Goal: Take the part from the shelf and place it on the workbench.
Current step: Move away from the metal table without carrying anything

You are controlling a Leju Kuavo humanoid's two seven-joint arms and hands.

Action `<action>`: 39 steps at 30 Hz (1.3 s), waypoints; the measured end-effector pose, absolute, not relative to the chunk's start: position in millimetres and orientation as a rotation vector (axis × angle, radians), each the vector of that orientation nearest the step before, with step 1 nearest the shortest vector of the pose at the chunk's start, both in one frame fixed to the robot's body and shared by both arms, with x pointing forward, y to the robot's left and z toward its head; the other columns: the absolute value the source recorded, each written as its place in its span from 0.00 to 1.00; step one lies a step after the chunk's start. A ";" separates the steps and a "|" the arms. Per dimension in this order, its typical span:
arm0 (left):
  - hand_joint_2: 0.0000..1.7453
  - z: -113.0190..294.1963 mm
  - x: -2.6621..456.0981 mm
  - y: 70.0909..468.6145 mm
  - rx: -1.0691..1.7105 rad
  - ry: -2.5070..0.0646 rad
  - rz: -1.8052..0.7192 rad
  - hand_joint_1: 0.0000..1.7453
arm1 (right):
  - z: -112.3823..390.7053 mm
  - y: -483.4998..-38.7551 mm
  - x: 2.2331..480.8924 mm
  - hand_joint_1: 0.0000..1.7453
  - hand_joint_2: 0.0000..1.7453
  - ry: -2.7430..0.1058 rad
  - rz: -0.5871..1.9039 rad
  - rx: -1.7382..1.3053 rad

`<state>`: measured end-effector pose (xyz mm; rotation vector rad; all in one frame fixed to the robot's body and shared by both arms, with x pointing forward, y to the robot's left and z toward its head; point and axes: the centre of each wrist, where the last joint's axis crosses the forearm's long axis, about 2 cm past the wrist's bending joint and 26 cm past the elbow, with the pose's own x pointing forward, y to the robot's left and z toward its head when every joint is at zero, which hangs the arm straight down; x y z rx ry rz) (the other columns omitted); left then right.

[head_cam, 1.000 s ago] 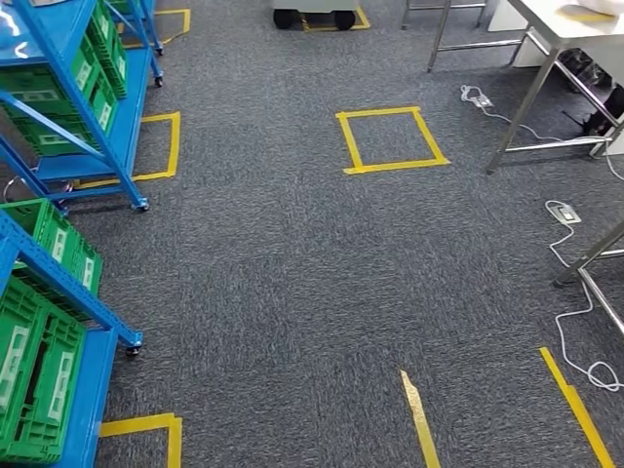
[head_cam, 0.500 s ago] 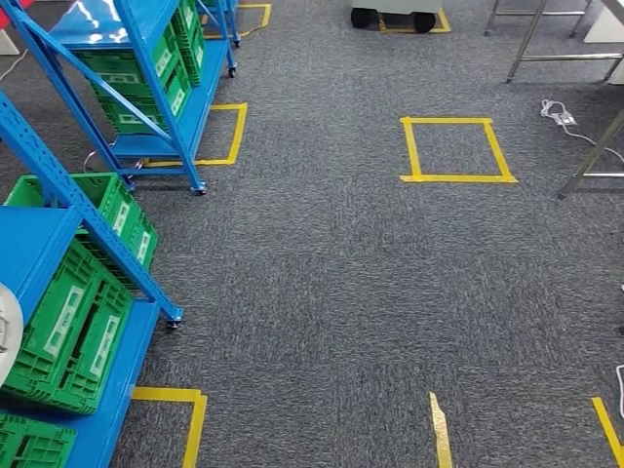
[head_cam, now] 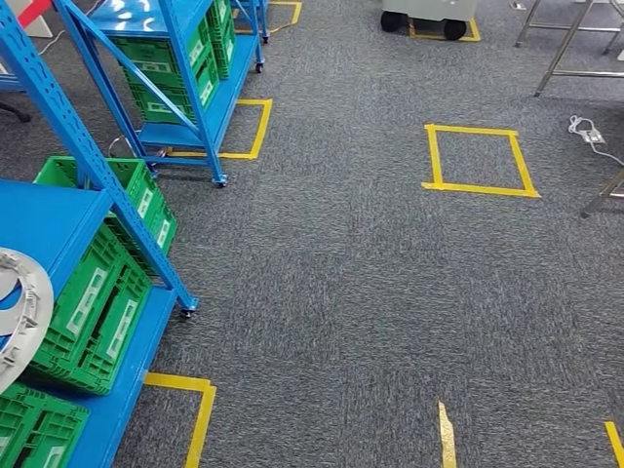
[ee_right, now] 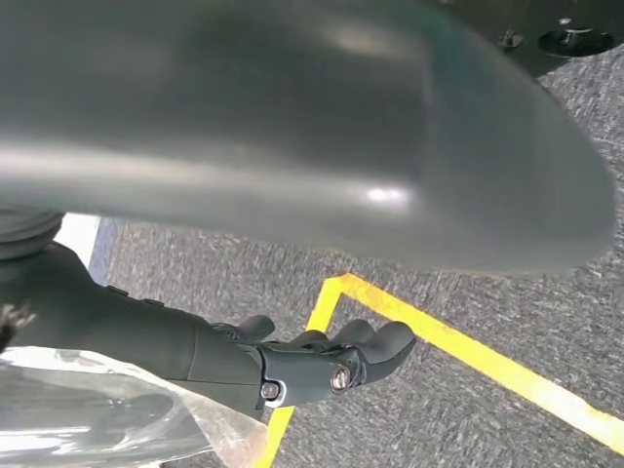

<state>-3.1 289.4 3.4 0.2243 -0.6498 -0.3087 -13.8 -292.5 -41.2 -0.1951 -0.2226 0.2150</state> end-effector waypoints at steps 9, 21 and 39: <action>0.00 3.2 -2.1 289.3 0.216 -0.651 -0.294 0.00 | -41.7 -292.8 -14.0 0.00 0.00 -0.227 0.210 -0.193; 0.00 3.4 -2.2 289.4 0.225 -0.655 -0.312 0.00 | -41.9 -292.8 -14.3 0.00 0.00 -0.226 0.215 -0.195; 0.00 3.9 -1.4 288.2 0.241 -0.651 -0.344 0.00 | -43.0 -292.5 -11.5 0.00 0.00 -0.228 0.230 -0.202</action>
